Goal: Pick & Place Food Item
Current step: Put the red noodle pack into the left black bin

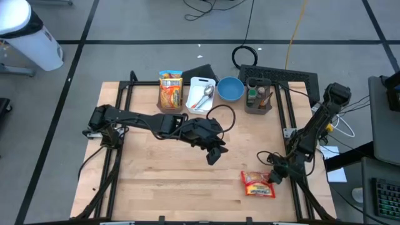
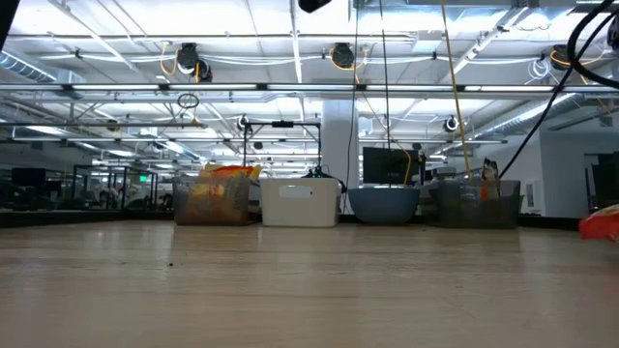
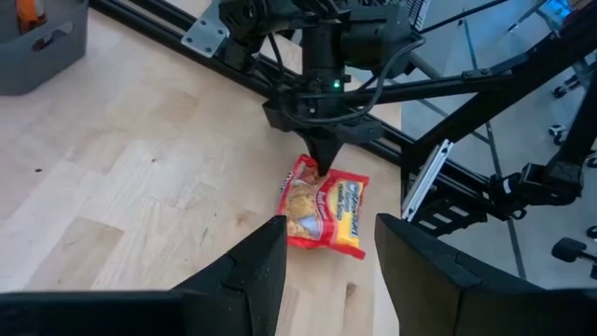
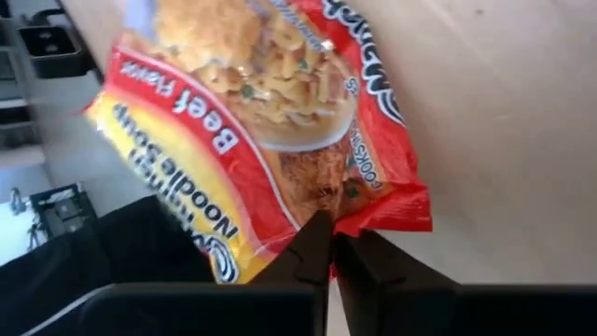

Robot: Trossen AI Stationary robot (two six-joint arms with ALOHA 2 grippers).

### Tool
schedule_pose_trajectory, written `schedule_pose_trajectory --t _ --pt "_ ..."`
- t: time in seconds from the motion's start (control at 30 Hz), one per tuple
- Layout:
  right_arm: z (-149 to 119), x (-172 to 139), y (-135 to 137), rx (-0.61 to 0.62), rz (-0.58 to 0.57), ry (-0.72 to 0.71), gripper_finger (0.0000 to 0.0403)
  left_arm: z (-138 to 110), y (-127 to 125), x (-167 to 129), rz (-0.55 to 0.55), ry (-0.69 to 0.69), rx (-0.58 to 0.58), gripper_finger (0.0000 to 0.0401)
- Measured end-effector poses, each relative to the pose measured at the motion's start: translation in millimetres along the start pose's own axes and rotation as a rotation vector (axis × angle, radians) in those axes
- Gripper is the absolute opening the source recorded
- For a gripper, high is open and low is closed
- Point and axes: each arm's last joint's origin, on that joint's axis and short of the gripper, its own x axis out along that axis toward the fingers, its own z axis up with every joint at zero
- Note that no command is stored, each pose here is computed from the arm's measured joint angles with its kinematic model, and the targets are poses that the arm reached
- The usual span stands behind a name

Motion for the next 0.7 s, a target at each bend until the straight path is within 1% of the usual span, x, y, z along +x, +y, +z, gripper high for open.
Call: schedule_pose_trajectory --t 0.1,0.17,0.3,0.4,0.57,0.7 --pt "-0.3 -2.9 2.5 -0.006 0.031 0.006 0.0006 1.0 1.5 0.0 0.003 -0.002 -0.002 0.0170" --pt "-0.6 -5.6 6.2 -0.032 0.055 -0.001 0.0002 1.4 2.1 0.0 0.004 -0.003 0.000 0.0170" --pt "0.5 -12.7 21.5 -0.074 0.120 -0.049 0.0001 2.3 3.5 0.0 0.007 -0.005 0.002 0.0170" --pt "4.5 -19.8 38.9 -0.127 0.151 -0.105 0.0001 3.6 5.6 0.0 0.011 -0.007 0.006 0.0170" --pt "14.0 -40.3 75.8 -0.289 0.141 -0.183 0.0001 7.7 11.9 -0.2 0.016 -0.010 0.005 0.0170" --pt "23.0 -62.6 100.6 -0.402 0.091 -0.191 0.0000 13.1 20.3 -0.7 -0.039 0.022 -0.007 0.0170"
